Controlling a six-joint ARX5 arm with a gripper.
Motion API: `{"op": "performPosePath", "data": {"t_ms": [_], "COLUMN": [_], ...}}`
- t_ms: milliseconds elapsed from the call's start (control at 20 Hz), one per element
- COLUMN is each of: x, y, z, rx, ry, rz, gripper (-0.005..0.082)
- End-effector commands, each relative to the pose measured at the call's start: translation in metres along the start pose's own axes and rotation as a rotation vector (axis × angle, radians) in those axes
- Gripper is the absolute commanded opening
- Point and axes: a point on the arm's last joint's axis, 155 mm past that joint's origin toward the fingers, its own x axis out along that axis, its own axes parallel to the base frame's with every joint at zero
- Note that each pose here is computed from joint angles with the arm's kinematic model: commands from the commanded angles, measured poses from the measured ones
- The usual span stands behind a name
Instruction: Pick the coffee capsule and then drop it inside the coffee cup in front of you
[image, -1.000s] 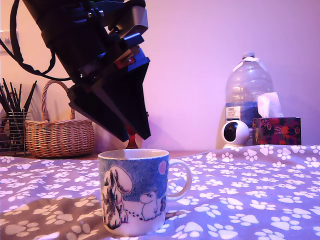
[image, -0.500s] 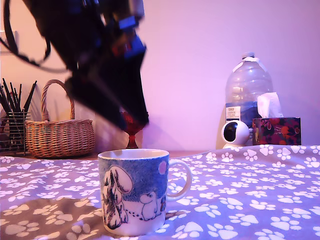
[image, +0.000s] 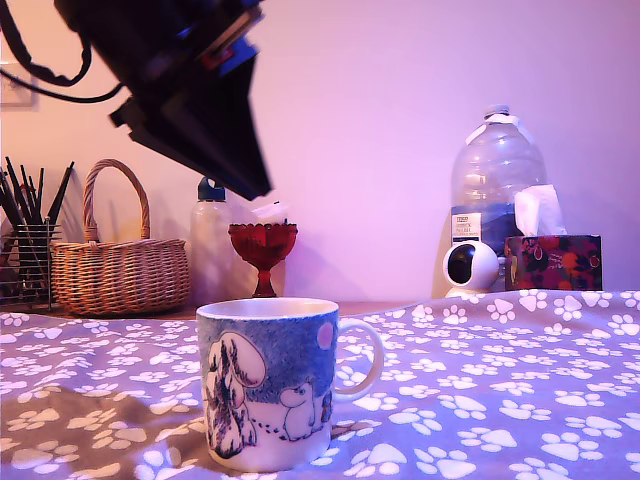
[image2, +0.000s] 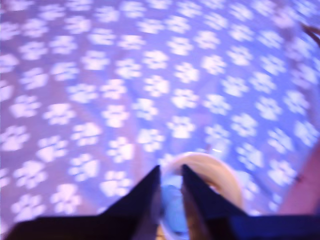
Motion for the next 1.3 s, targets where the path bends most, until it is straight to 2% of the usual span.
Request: {"op": "performPosePath", "data": {"t_ms": [0, 150, 400, 800, 1000, 1250], "x": [0.002, 0.002, -0.004, -0.030, -0.042, -0.048], "y": [0.012, 0.032, 0.051, 0.086, 0.111, 0.130], "z": [0.000, -0.003, -0.021, -0.067, -0.080, -0.087], "rx": [-0.035, -0.084, -0.159, -0.323, -0.369, -0.401], "ry": [-0.007, -0.016, -0.034, -0.057, -0.067, -0.064], "rz": [0.020, 0.054, 0.091, 0.209, 0.305, 0.347], "gripper": [-0.0019, -0.0019, -0.0019, -0.0019, -0.0019, -0.0019]}}
